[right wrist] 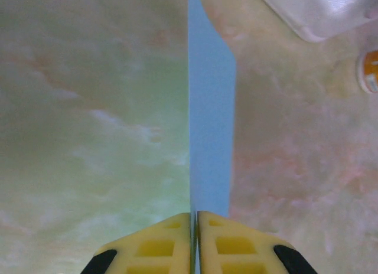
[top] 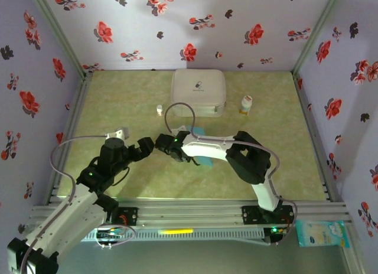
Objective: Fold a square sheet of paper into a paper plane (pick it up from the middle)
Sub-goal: Turn over the paper at the center of the table.
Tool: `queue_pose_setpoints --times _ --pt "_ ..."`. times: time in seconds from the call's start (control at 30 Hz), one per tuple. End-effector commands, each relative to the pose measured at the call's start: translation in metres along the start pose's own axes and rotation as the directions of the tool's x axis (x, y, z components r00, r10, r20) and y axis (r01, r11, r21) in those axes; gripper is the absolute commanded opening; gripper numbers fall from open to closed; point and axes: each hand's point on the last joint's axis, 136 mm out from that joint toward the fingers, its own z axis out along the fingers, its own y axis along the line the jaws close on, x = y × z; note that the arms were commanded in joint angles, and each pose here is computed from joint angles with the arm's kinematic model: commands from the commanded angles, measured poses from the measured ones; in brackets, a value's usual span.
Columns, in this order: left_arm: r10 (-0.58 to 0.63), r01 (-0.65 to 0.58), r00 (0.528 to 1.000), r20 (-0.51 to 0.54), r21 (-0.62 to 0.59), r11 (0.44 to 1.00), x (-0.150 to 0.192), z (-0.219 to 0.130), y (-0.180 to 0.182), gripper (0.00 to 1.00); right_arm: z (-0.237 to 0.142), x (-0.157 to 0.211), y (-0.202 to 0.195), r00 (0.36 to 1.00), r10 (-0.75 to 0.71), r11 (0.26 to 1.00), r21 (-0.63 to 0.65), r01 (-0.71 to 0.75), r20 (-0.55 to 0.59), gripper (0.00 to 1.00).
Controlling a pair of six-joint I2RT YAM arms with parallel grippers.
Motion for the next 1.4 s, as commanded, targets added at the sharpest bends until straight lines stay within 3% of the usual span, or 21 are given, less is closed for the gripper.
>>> queue_pose_setpoints --times 0.0,0.1,0.23,0.37,0.53,0.63,0.77,0.87,1.07,1.37 --pt "-0.002 0.001 1.000 -0.019 -0.035 0.999 0.003 -0.002 0.006 1.00 -0.004 -0.006 0.025 1.000 0.021 0.995 -0.099 -0.023 -0.022 0.14" --pt "0.004 -0.004 1.000 -0.021 -0.032 0.999 0.001 -0.004 0.004 1.00 -0.008 -0.008 0.044 0.998 0.045 0.977 -0.205 -0.053 -0.043 0.20" --pt "0.013 -0.014 0.999 -0.031 -0.012 1.000 0.002 -0.003 0.000 1.00 -0.028 -0.021 0.060 0.991 0.128 0.909 -0.394 -0.133 -0.039 0.37" --pt "0.024 -0.021 0.997 -0.068 0.044 0.999 0.009 0.003 -0.010 0.96 -0.049 -0.029 0.053 0.955 0.281 0.751 -0.599 -0.279 -0.093 0.47" --pt "0.031 -0.013 0.987 -0.156 0.115 0.993 0.023 0.017 -0.023 0.82 -0.055 -0.027 0.015 0.869 0.457 0.514 -0.742 -0.430 -0.188 0.50" --pt "0.024 0.009 0.976 -0.218 0.147 0.989 0.032 0.030 -0.031 0.72 -0.034 -0.005 -0.010 0.820 0.506 0.459 -0.722 -0.517 -0.266 0.42" --pt "-0.003 0.057 0.953 -0.304 0.169 0.984 0.046 0.049 -0.040 0.59 -0.017 0.018 -0.028 0.741 0.553 0.304 -0.736 -0.605 -0.381 0.24" --pt "-0.036 0.102 0.934 -0.356 0.169 0.980 0.056 0.063 -0.044 0.57 -0.013 0.025 -0.037 0.708 0.571 0.230 -0.747 -0.624 -0.415 0.16" --pt "-0.044 0.125 0.911 -0.410 0.174 0.977 0.072 0.083 -0.056 0.56 0.001 0.035 -0.037 0.690 0.547 0.196 -0.729 -0.656 -0.474 0.08" --pt "-0.024 0.110 0.884 -0.467 0.158 0.981 0.087 0.102 -0.068 0.55 0.011 0.034 -0.024 0.685 0.503 0.153 -0.726 -0.671 -0.527 0.06"
